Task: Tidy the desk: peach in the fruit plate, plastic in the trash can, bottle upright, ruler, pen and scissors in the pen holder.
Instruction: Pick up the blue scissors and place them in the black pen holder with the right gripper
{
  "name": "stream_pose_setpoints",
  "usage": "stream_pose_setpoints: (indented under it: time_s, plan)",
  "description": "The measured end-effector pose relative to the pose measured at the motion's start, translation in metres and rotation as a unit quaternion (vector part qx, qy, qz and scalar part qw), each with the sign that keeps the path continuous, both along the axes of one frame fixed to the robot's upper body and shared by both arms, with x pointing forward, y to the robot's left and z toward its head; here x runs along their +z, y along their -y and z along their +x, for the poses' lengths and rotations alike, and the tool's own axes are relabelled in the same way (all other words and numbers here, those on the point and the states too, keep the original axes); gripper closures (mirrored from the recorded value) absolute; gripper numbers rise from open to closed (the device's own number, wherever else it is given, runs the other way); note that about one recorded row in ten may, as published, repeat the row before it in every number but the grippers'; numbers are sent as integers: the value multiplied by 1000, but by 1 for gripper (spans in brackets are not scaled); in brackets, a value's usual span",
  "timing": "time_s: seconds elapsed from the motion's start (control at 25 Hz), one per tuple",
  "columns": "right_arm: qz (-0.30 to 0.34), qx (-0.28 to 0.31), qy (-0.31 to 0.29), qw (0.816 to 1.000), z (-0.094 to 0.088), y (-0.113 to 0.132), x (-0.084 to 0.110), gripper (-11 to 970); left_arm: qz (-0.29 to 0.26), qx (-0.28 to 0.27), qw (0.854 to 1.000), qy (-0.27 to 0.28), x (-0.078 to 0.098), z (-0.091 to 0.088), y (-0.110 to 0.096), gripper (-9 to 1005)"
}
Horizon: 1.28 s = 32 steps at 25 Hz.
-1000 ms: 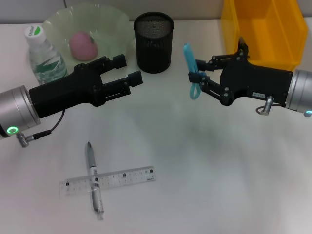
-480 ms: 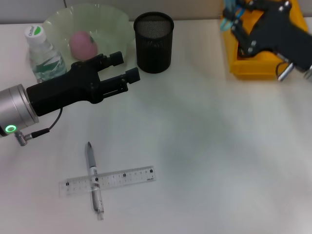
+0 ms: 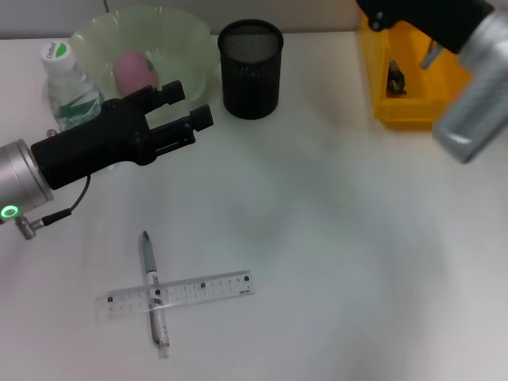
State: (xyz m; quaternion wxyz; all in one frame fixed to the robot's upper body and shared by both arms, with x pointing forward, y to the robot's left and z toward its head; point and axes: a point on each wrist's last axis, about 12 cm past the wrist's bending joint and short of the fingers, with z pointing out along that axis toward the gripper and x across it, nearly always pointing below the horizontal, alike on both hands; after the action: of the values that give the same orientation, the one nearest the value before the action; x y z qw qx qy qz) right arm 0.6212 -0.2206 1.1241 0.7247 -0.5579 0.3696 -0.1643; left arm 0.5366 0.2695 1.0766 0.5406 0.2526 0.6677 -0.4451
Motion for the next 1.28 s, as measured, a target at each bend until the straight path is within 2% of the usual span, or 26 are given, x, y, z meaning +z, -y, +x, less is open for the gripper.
stream_pose_setpoints:
  time_s: [0.12, 0.16, 0.2, 0.44, 0.48, 0.52, 0.72, 1.0, 1.2, 1.28]
  plan:
    - [-89, -38, 49, 994, 17, -14, -2, 685, 5, -1, 1000, 6, -1, -3, -2, 210]
    - [-142, -52, 78, 985, 25, -21, -3, 685, 7, -2, 1000, 8, -2, -3, -2, 211]
    - [-142, -52, 78, 985, 25, -21, -3, 684, 7, -2, 1000, 8, -2, -3, -2, 211]
    - [-313, -58, 153, 935, 45, -45, -3, 680, 12, 0, 1000, 19, -3, -6, -2, 214]
    - [-352, -56, 170, 919, 50, -51, -2, 680, 13, 1, 1000, 23, -4, -6, -2, 214]
    - [-352, -56, 170, 919, 50, -51, -2, 679, 14, 2, 1000, 26, -5, -7, -2, 215]
    - [-438, -28, 216, 872, 57, -69, 1, 676, 17, 6, 999, 36, -9, -11, -1, 217]
    - [-532, 12, 238, 812, 62, -89, -1, 671, 14, 24, 998, 51, -9, -14, -7, 220]
    - [-575, 27, 277, 769, 62, -93, -1, 668, 15, 26, 998, 58, -9, -14, -7, 222]
    - [-585, 27, 285, 759, 63, -95, 2, 667, 14, 26, 998, 59, -8, -14, -7, 223]
